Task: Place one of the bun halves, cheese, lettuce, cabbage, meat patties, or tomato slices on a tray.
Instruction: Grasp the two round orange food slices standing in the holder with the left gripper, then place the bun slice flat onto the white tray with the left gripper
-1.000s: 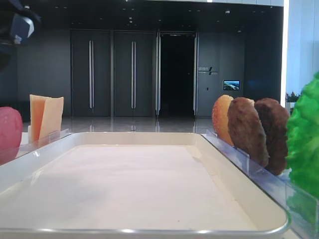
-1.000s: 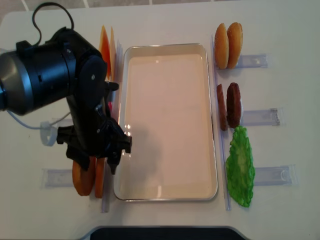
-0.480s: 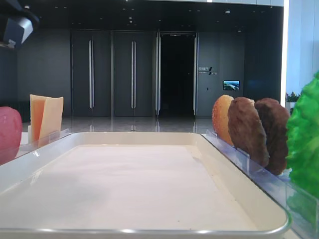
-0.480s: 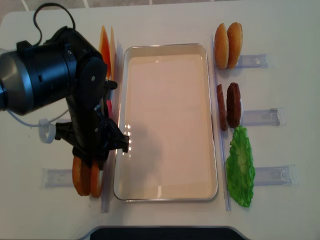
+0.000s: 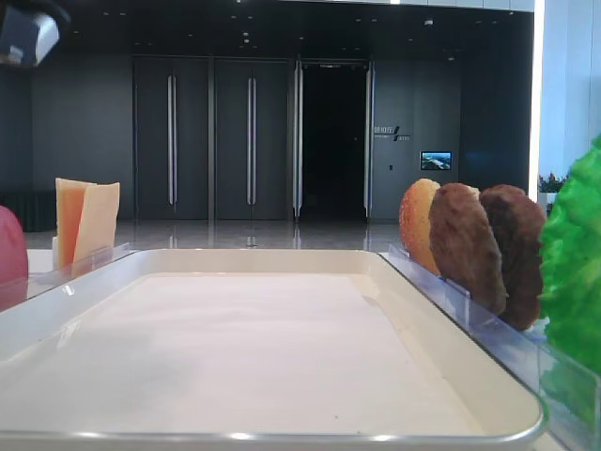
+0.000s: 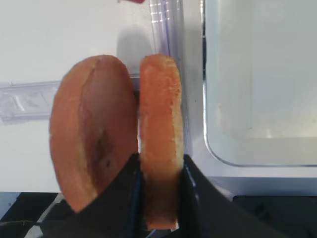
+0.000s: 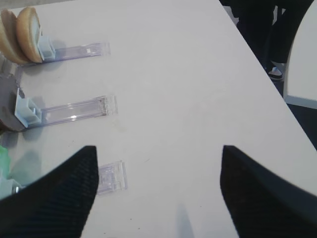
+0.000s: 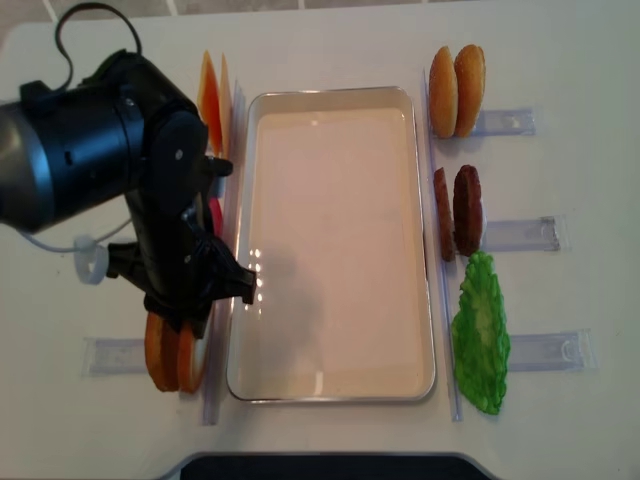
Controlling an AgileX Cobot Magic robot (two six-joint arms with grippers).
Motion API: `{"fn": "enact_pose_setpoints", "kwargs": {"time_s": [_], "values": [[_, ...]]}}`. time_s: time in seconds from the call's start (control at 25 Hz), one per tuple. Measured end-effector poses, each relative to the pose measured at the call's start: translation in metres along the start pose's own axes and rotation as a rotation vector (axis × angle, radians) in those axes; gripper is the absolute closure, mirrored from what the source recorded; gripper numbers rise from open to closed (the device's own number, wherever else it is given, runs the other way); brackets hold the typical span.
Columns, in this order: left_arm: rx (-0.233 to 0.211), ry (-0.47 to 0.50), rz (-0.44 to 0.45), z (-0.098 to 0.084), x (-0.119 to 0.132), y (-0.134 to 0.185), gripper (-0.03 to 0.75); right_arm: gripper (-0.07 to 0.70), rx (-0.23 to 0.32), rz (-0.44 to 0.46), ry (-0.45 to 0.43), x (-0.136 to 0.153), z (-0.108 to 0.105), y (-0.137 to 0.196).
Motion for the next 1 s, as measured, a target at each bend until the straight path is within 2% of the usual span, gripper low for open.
{"fn": "enact_pose_setpoints", "kwargs": {"time_s": [0.12, 0.28, 0.48, 0.56, 0.76, 1.0], "values": [[-0.004, 0.083, -0.058, -0.003, -0.022, 0.006, 0.570, 0.111, 0.000, 0.000, 0.000, 0.000, 0.000, 0.000], [0.000, 0.259, -0.185, -0.015, -0.057, 0.011, 0.571, 0.111, 0.000, 0.000, 0.000, 0.000, 0.000, 0.000], [0.047, 0.434, -0.352, -0.029, -0.086, 0.010, 0.571, 0.111, 0.000, 0.000, 0.000, 0.000, 0.000, 0.000], [0.057, 0.532, -0.391, -0.038, -0.087, 0.012, 0.571, 0.111, 0.000, 0.000, 0.000, 0.000, 0.000, 0.000], [0.117, 0.699, -0.435, -0.060, -0.060, 0.022, 0.571, 0.111, 0.000, 0.000, 0.000, 0.000, 0.000, 0.000], [0.073, 0.792, -0.510, -0.060, -0.035, 0.014, 0.571, 0.111, 0.000, 0.000, 0.000, 0.000, 0.000, 0.000]]}}
Point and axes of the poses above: a point on each arm's last joint axis where the gripper is mounted, x pointing out along that axis toward the gripper, z along the wrist's bending axis when the last joint is at zero, y = z × x, the point moved 9 cm from there along x, pointing out along that axis toward the gripper, and after that the axes turned 1 degree about x, right-handed, at the moved point
